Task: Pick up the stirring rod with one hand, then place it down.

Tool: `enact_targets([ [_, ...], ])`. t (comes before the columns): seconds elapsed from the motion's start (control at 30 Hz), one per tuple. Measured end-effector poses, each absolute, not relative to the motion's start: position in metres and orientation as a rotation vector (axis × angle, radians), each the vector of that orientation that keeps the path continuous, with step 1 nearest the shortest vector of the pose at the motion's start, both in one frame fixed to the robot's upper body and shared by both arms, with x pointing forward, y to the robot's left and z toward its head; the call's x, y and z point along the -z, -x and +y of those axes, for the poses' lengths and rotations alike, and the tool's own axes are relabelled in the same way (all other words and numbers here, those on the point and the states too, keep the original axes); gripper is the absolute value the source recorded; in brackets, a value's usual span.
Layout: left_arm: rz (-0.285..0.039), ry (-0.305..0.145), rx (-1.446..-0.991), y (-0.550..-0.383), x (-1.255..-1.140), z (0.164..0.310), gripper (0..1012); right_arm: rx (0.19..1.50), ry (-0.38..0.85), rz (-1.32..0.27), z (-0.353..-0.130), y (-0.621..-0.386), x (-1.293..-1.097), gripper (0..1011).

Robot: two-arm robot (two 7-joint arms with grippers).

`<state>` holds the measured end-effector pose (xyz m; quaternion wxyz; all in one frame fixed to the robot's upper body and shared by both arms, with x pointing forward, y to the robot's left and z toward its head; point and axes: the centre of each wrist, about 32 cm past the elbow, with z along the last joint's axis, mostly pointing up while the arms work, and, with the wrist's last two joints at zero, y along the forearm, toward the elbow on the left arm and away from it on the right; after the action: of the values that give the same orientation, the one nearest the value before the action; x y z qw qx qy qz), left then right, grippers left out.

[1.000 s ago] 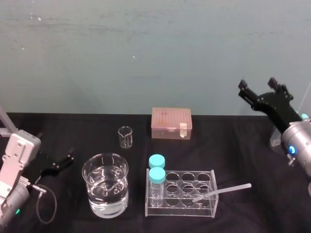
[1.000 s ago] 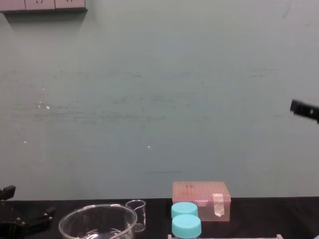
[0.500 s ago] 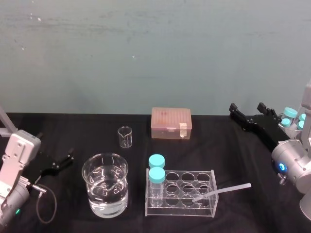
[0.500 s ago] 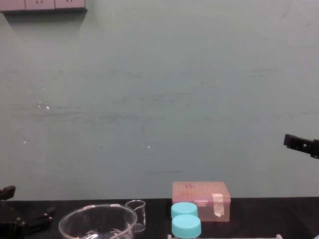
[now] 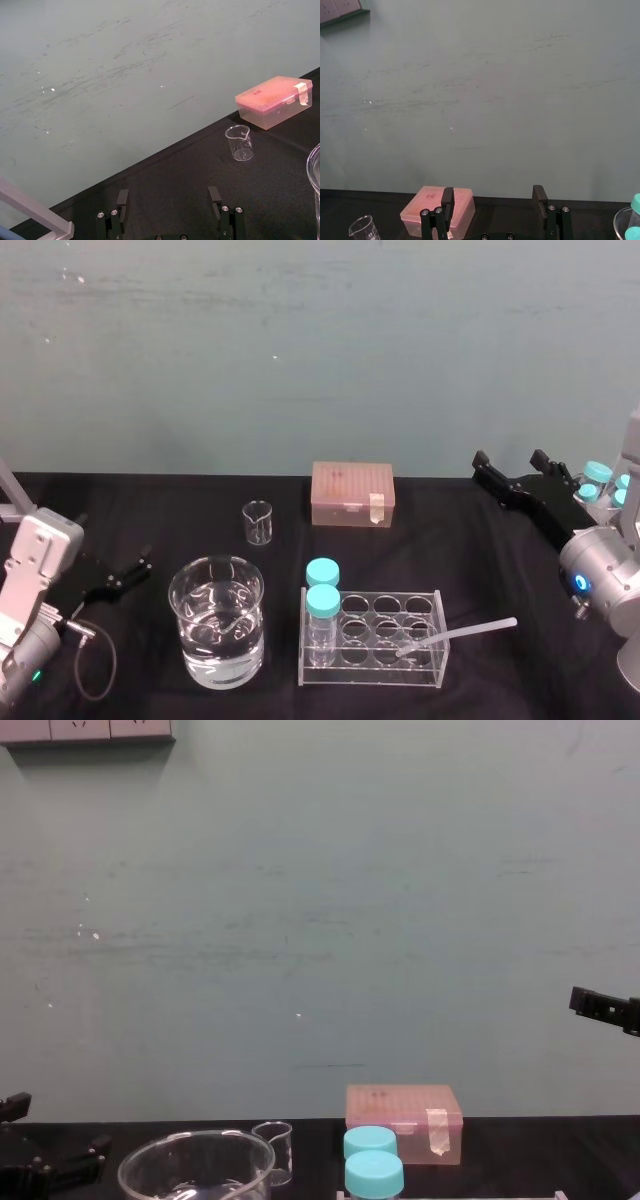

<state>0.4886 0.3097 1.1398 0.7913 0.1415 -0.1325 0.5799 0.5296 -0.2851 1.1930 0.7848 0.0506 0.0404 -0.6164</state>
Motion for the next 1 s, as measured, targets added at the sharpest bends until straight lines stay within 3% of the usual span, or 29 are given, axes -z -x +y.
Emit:
enact_targets([
  [1.0, -0.285, -0.304, -1.248, -0.4886, -1.1398, 0.3097, 1005, 1.33, -0.111, 0.086, -0.285, -0.53, -1.1932, 1003],
])
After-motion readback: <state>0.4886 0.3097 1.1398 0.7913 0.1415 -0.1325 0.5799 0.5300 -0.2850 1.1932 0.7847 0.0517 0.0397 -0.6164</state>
